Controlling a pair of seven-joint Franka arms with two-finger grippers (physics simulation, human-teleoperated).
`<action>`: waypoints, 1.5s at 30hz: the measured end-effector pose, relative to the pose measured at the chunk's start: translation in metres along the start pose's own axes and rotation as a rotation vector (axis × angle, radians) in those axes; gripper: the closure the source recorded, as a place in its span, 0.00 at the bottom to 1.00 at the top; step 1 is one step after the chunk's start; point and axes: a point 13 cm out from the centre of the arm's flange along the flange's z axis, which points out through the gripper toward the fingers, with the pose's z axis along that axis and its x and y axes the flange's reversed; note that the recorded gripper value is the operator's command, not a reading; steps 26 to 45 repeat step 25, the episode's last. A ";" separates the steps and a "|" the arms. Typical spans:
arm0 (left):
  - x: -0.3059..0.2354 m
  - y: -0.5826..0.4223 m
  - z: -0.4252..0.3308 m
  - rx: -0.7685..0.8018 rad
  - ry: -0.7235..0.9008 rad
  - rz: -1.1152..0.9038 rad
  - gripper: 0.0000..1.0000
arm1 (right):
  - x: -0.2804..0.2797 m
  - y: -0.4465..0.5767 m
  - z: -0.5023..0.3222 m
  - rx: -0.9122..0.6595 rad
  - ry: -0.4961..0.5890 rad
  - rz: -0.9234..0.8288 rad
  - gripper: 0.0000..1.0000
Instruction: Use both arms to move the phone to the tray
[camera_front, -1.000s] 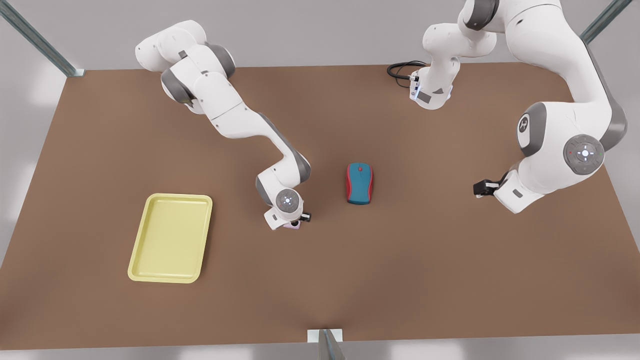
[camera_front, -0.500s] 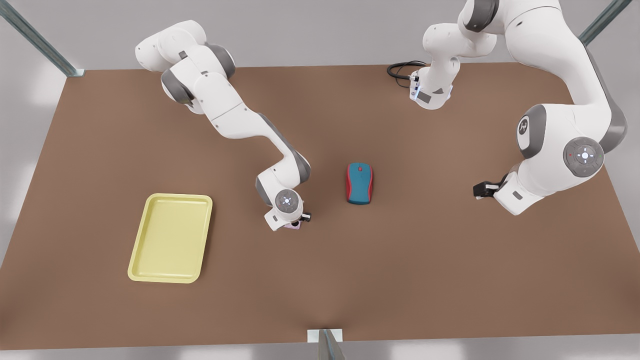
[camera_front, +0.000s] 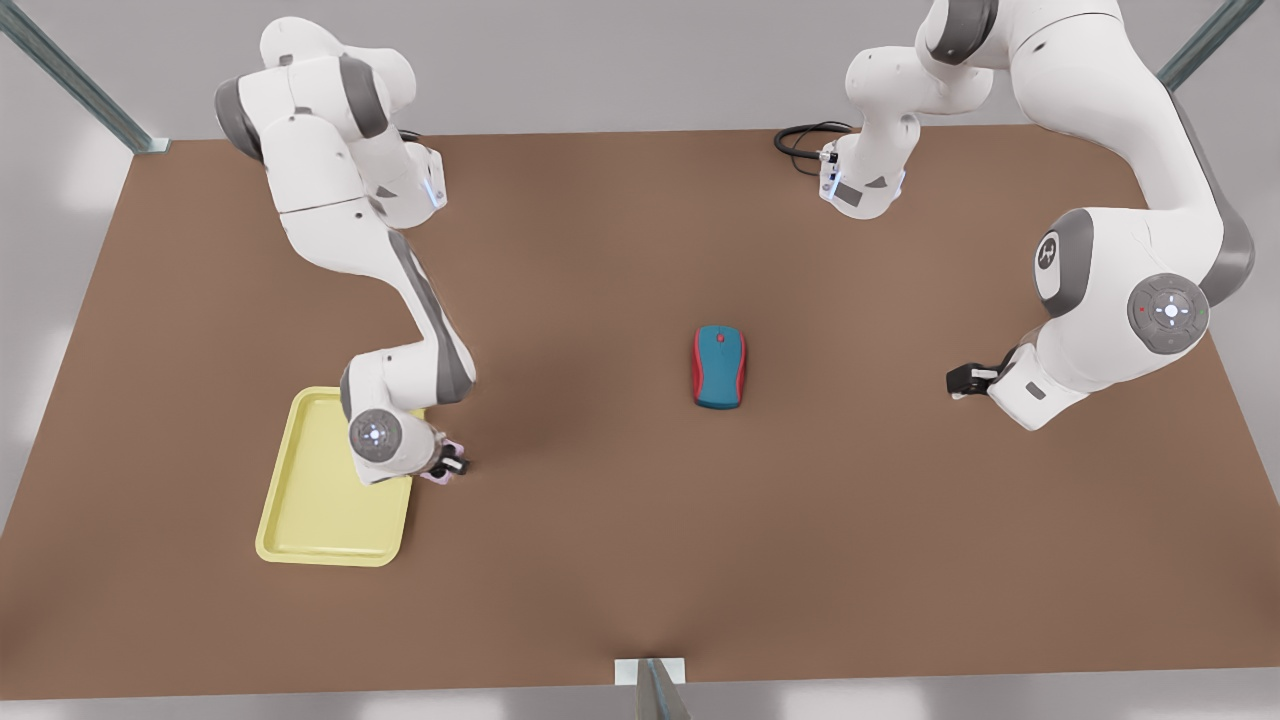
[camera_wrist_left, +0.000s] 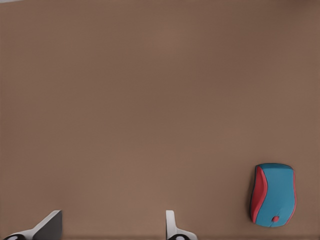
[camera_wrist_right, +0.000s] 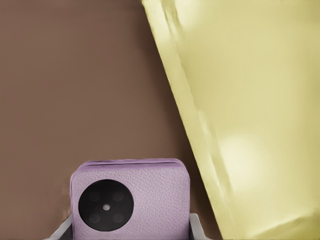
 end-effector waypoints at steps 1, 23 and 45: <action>0.000 0.000 0.000 0.000 0.000 0.000 0.00 | -0.011 -0.027 0.003 0.010 0.008 0.011 0.32; -0.001 -0.001 -0.006 -0.009 -0.017 0.006 0.00 | -0.036 -0.145 -0.348 -0.148 -0.327 -0.332 0.00; -0.001 -0.001 -0.008 -0.009 -0.020 0.006 0.00 | -0.024 -0.154 -0.365 -0.116 -0.299 -0.362 0.00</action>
